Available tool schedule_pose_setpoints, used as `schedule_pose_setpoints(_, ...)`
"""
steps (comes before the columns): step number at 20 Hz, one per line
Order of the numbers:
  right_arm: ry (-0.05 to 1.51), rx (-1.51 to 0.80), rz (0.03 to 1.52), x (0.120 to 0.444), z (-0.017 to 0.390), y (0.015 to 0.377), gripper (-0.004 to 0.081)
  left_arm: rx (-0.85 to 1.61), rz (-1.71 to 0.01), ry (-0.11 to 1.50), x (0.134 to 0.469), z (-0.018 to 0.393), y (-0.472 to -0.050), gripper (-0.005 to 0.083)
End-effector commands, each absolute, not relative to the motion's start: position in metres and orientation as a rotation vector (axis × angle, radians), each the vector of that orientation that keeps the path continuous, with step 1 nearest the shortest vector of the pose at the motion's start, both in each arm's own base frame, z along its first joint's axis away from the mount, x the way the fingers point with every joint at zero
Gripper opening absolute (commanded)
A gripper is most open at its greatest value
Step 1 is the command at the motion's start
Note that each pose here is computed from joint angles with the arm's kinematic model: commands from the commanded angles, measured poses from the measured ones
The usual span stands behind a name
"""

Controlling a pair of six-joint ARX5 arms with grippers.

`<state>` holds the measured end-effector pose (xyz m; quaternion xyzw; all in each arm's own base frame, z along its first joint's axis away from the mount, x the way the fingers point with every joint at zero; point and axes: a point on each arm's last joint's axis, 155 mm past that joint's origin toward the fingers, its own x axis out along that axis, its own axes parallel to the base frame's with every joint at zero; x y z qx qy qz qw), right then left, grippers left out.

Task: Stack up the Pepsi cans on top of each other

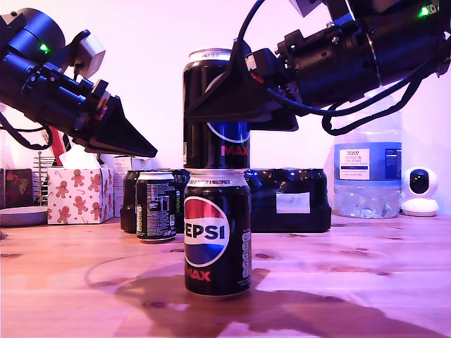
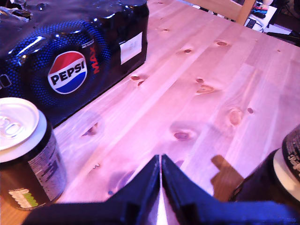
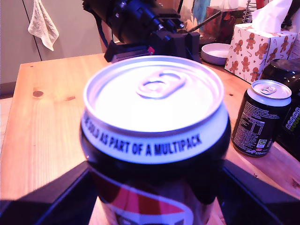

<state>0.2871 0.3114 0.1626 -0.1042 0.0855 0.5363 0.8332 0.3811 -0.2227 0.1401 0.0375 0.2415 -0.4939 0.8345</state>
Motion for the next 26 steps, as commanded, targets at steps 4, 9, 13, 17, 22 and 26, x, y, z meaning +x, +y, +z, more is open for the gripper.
schedule_pose_setpoints(4, 0.182, -0.227, 1.135, 0.286, 0.163, 0.312, 0.0387, 0.073, -1.055, 0.514, 0.374, 0.138, -0.223, -0.0024)
schedule_pose_setpoints(9, 0.185, -0.226, 1.135, 0.286, 0.163, 0.312, 0.0389, 0.074, -1.054, 0.514, 0.374, 0.138, -0.223, -0.0024)
schedule_pose_setpoints(13, 0.218, -0.214, 1.134, 0.284, 0.158, 0.311, 0.0609, 0.074, -1.055, 0.514, 0.374, 0.138, -0.223, -0.0024)
schedule_pose_setpoints(17, 0.221, -0.208, 1.134, 0.284, 0.158, 0.311, 0.0609, 0.074, -1.055, 0.514, 0.374, 0.138, -0.223, -0.0024)
schedule_pose_setpoints(22, 0.223, -0.177, 1.129, 0.285, 0.17, 0.312, 0.0609, 0.074, -1.054, 0.514, 0.374, 0.138, -0.223, -0.0024)
schedule_pose_setpoints(26, 0.217, -0.173, 1.137, 0.28, 0.179, 0.31, 0.061, 0.075, -1.054, 0.513, 0.374, 0.138, -0.223, -0.0024)
